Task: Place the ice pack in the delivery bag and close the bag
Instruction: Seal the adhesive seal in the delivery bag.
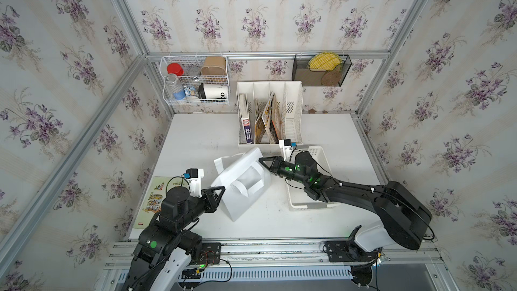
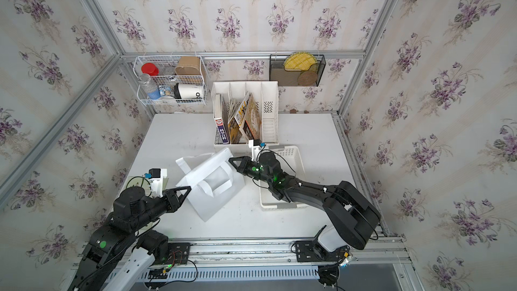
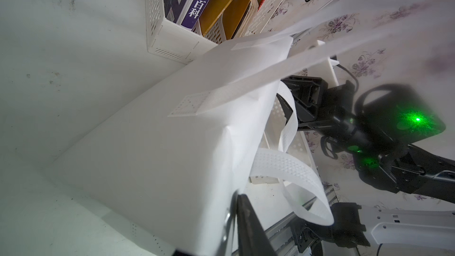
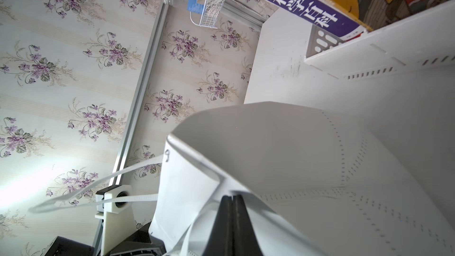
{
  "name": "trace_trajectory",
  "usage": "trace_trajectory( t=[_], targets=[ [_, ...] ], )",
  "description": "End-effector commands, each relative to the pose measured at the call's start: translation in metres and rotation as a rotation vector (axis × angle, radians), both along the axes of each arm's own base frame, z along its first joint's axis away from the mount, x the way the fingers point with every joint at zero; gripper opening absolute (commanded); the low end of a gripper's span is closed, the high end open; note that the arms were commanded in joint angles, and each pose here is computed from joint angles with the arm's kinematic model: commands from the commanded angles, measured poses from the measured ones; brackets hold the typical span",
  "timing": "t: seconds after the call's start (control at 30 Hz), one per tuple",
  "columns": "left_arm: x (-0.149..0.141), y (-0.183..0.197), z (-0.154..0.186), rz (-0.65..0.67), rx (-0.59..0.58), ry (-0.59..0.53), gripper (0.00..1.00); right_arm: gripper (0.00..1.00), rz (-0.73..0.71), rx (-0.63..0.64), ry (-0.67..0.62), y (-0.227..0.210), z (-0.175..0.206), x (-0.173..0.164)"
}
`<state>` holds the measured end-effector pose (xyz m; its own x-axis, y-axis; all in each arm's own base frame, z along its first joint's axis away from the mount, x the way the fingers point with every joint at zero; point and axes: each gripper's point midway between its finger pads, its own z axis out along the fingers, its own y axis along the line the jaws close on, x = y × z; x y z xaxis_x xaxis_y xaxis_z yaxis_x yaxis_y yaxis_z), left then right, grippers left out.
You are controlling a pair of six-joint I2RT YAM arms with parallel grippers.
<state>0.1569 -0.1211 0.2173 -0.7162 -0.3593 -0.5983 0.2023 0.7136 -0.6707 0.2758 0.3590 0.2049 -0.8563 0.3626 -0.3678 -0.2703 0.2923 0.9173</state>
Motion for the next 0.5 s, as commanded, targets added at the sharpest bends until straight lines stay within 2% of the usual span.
trace_trajectory(
  t=[0.0,0.1,0.2,0.37,0.47],
  targets=[
    [-0.003,0.006,0.004,0.020,0.014,-0.006,0.38,0.07,-0.008,0.002,-0.021,0.001,0.004,0.003],
    [-0.006,0.009,0.018,0.028,0.015,-0.036,0.48,0.08,-0.006,0.009,-0.027,0.001,0.007,0.003],
    [-0.012,0.016,0.035,0.037,0.035,-0.072,0.51,0.09,-0.007,0.006,-0.026,0.001,0.006,0.003],
    [-0.025,0.033,0.071,0.072,0.079,-0.160,0.51,0.09,-0.006,0.004,-0.027,0.001,0.006,0.002],
    [-0.026,0.029,0.091,0.038,0.085,-0.203,0.47,0.10,-0.006,0.006,-0.029,0.000,0.007,0.002]
  ],
)
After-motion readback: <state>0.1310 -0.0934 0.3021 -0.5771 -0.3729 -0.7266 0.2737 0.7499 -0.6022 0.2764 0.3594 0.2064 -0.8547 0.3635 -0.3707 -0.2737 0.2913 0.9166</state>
